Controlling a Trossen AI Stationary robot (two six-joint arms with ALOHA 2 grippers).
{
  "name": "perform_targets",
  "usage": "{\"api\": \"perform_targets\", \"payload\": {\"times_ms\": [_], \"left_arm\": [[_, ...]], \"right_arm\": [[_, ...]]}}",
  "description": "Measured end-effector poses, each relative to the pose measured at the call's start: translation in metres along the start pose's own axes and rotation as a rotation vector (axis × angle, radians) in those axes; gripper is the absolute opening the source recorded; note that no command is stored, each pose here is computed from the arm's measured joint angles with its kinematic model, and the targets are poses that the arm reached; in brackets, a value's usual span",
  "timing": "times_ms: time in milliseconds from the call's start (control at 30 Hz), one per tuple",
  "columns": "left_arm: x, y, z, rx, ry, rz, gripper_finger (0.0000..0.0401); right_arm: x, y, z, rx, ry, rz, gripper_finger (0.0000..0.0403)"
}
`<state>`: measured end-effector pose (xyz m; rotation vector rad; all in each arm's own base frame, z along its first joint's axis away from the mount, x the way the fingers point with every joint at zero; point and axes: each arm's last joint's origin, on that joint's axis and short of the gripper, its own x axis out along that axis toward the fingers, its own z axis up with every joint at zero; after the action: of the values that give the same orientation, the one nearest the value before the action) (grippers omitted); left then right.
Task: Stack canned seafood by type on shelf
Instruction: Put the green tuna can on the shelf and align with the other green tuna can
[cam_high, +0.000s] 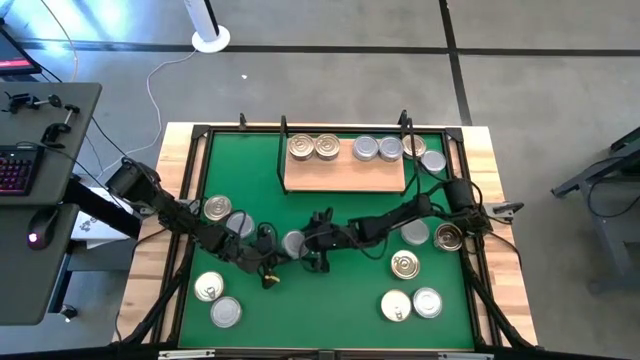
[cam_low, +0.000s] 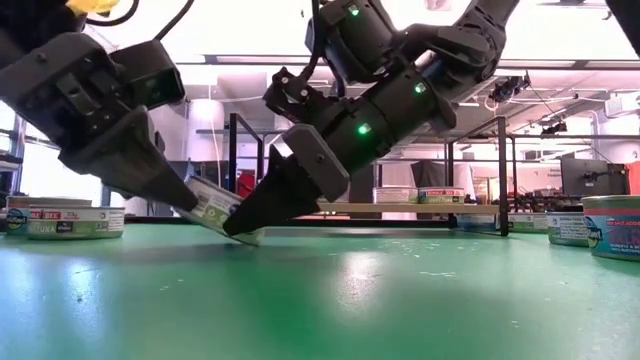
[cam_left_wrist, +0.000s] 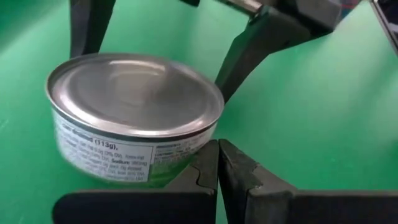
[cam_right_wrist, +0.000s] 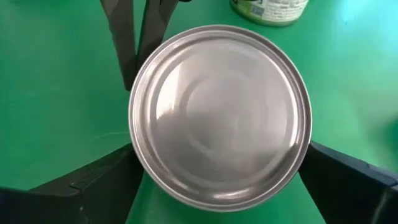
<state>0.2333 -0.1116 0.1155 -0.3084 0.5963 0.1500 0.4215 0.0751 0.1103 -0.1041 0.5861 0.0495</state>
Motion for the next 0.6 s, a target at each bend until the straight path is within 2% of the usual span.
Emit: {"api": "perform_targets", "payload": {"times_ms": [300, 400, 500, 600], "left_arm": [[0.001, 0.001, 0.001, -0.005, 0.017, -0.019, 0.0000], [0.000, -0.006, -0.001, -0.008, 0.083, -0.094, 0.0000], [-0.004, -0.020, -0.003, 0.009, 0.189, -0.182, 0.0000], [-0.009, -0.031, -0.006, 0.026, 0.294, -0.162, 0.0000]], "right_arm": [[0.001, -0.010, -0.001, 0.037, 0.002, 0.058, 0.0397], [0.001, -0.006, -0.003, 0.057, 0.022, 0.079, 0.0397], [0.000, 0.001, -0.006, 0.075, 0.063, 0.045, 0.0397], [-0.002, 0.011, -0.010, 0.047, 0.098, -0.007, 0.0397]]}}
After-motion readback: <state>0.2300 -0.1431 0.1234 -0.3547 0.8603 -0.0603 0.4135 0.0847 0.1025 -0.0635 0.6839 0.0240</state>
